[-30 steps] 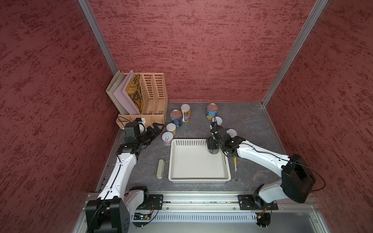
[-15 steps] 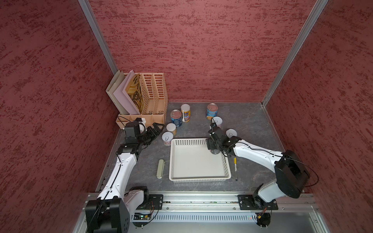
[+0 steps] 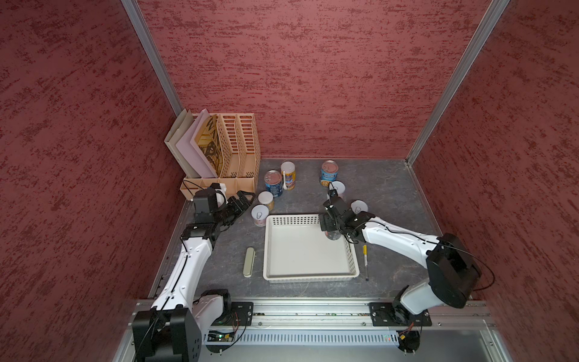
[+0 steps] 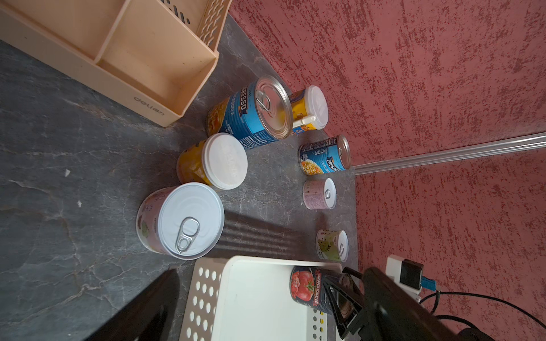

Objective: Put the canned food in the basket
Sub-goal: Place the canned food in the basket.

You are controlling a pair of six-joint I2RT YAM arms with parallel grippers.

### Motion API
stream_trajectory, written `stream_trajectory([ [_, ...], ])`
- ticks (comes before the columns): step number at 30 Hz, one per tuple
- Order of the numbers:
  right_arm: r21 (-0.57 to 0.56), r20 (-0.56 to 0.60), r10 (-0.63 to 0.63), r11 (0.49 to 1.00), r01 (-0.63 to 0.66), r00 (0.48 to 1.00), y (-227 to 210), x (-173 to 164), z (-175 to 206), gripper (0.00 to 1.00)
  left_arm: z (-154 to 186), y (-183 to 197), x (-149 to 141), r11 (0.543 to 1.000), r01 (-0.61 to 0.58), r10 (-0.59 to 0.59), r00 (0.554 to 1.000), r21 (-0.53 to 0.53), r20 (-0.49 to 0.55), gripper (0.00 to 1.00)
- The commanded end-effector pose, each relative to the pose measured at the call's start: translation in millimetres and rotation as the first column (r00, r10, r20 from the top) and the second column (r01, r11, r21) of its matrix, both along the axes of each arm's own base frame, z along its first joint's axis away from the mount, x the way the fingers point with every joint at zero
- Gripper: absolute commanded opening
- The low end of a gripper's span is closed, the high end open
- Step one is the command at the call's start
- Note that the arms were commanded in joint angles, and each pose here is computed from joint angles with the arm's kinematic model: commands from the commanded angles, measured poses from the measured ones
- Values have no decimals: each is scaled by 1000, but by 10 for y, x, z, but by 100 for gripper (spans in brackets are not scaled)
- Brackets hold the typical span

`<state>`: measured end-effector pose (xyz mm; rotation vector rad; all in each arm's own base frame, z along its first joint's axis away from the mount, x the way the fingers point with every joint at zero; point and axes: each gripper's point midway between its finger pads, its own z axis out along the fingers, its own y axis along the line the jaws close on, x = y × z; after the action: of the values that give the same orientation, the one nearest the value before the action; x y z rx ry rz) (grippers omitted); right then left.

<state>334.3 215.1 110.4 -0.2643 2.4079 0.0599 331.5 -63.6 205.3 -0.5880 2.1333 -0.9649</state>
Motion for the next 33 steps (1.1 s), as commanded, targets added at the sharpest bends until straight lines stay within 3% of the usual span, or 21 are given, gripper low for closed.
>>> stream_trajectory([
  [1,33,79,-26,999,24,997,51,128,219,98,106,-24,28,1000,12,-12,999,9,40,100],
  [8,18,82,-34,999,32,996,24,131,230,98,105,-23,28,1000,11,-12,999,10,40,100],
  [12,6,71,-40,999,39,997,-2,115,222,81,106,-22,30,1000,11,-11,999,11,40,100],
  [19,-2,64,-41,999,41,997,-6,113,218,67,99,-18,31,1000,9,-9,999,11,39,100],
  [29,-33,76,-59,998,61,995,-64,136,238,67,101,-29,33,1000,12,-13,999,11,41,100],
  [33,-7,83,-42,999,43,996,-18,136,288,78,94,-50,41,1000,19,-20,999,15,45,100],
])
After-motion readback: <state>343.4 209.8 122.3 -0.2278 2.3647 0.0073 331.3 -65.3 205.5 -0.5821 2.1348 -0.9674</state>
